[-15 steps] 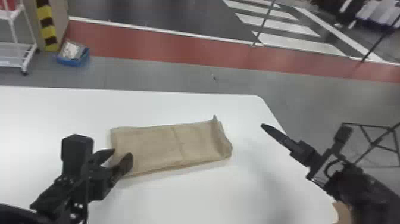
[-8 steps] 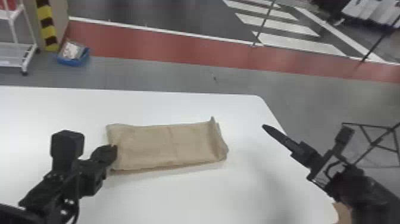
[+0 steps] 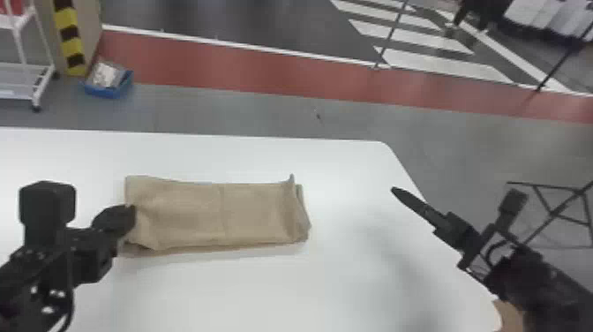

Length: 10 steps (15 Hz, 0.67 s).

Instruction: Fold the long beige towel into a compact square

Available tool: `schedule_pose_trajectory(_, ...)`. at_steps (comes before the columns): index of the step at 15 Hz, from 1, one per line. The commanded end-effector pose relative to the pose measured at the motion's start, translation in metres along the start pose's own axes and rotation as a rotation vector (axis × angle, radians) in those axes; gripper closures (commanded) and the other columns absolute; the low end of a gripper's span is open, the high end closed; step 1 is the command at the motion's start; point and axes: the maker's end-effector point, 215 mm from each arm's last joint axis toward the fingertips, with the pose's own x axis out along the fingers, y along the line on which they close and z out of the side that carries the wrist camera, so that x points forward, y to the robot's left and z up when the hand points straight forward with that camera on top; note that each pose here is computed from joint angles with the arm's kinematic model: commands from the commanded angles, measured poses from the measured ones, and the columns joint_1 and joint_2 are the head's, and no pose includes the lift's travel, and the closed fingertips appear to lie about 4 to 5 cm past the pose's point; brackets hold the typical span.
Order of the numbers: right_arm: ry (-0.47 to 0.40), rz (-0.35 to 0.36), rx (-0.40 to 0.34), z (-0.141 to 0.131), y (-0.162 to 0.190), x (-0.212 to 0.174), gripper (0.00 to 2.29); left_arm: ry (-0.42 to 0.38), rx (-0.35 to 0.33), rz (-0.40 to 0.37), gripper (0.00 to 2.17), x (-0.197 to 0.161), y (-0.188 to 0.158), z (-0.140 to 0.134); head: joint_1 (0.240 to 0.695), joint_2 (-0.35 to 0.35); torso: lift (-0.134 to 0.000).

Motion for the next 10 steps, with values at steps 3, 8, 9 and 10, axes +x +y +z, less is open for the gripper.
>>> schedule_pose_trajectory(3,0.011,0.009,0.001,-0.005,0.004,0.008,0.3,0.02,0.018,0.011,1.39,-0.009,-0.001,-0.011,0.695,-0.35,-0.124)
schedule_pose_trajectory(8,0.025,0.023,0.013,-0.014,0.009,0.011,0.19,-0.097,0.017,0.027,0.02,-0.018,0.007,0.035,0.695,-0.343,-0.124)
schedule_pose_trajectory(9,0.026,0.021,0.008,-0.014,0.009,0.011,0.14,-0.198,0.029,0.044,0.02,-0.027,0.006,0.06,0.695,-0.339,-0.124)
schedule_pose_trajectory(10,0.04,0.027,-0.001,-0.018,0.013,0.015,0.09,-0.256,0.072,0.086,0.02,-0.032,0.004,0.075,0.695,-0.335,-0.124)
